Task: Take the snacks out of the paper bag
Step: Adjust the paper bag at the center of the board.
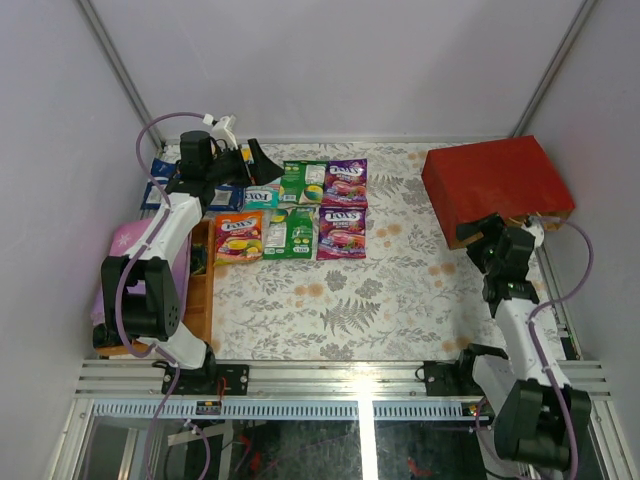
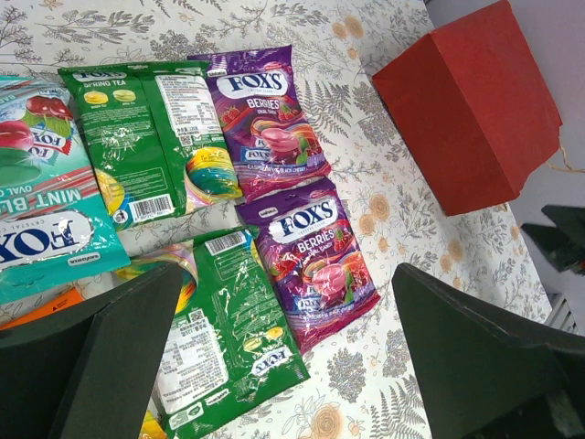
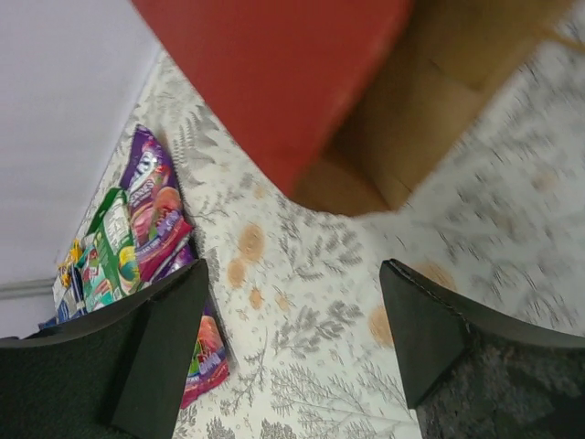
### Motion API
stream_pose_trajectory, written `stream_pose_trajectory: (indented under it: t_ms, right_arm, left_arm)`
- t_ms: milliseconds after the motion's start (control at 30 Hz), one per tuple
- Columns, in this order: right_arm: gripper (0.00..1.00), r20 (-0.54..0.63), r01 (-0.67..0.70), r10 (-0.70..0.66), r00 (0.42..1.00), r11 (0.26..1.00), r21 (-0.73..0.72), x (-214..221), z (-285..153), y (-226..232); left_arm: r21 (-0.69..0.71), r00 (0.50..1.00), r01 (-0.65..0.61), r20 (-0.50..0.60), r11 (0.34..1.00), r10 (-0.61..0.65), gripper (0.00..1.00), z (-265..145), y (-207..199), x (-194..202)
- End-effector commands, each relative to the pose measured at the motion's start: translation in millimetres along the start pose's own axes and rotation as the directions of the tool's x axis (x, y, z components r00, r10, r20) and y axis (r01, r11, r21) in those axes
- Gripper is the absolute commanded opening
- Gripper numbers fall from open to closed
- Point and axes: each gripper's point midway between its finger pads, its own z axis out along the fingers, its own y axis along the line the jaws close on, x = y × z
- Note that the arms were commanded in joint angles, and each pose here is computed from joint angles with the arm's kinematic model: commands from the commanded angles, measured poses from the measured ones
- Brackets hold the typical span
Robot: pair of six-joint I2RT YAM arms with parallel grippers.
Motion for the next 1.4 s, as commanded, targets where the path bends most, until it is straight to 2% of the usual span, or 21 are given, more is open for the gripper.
stream_pose_trajectory:
  t_ms: [0,133,300,567,667,800,967,1100,1200,1367]
  right_arm:
    - [0.82,0.035,0.212,-0.209,0.977,0.961,-0.177,-23.1,15.8,47.5]
    - [0.77,-0.038,0.188,-0.198,0.979,0.964,-0.186,-7.5,39.3,41.1]
    - [0.72,-0.041,0.173,-0.182,0.982,0.971,-0.168,-0.9,63.2,33.0]
    - [0.65,0.029,0.343,-0.342,0.939,0.926,-0.158,11.2,86.3,68.4]
    - [0.56,0.042,0.413,-0.411,0.91,0.9,-0.138,17.9,96.7,83.4]
    - [0.24,0.066,0.512,-0.507,0.859,0.855,-0.086,18.0,109.6,99.8]
    - [0.0,0.078,0.596,-0.594,0.801,0.803,-0.008,12.9,123.9,106.9]
    - [0.0,0.078,0.64,-0.639,0.765,0.768,0.015,13.2,134.7,115.9]
    - [0.0,0.08,0.698,-0.698,0.712,0.716,0.036,18.4,138.6,130.1]
    - [0.0,0.051,0.829,-0.828,0.558,0.559,0.016,61.0,146.3,150.4]
  left_arm:
    - [0.016,0.996,-0.074,0.055,0.997,0.073,1.0,-6.3,-14.9,-23.3]
    - [0.01,0.996,-0.076,0.054,0.997,0.075,1.0,-6.9,-13.8,-23.5]
    - [0.022,0.996,-0.071,0.049,0.997,0.069,1.0,-4.6,-14.5,-23.1]
    - [0.023,0.997,-0.064,0.041,0.998,0.063,1.0,-1.5,-11.7,-21.6]
    - [0.017,0.997,-0.066,0.038,0.998,0.065,1.0,-1.7,-10.6,-21.0]
    - [0.01,0.997,-0.071,0.035,0.997,0.07,1.0,-1.4,-9.0,-20.2]
    - [0.002,0.997,-0.073,0.032,0.997,0.073,0.99,-1.5,-7.1,-19.9]
    - [-0.008,0.997,-0.076,0.029,0.997,0.076,1.0,-1.7,-5.3,-19.6]
    - [-0.012,0.997,-0.076,0.026,0.997,0.076,1.0,-1.4,-4.3,-18.9]
    - [-0.016,0.997,-0.077,0.024,0.997,0.077,1.0,-0.7,-3.0,-18.3]
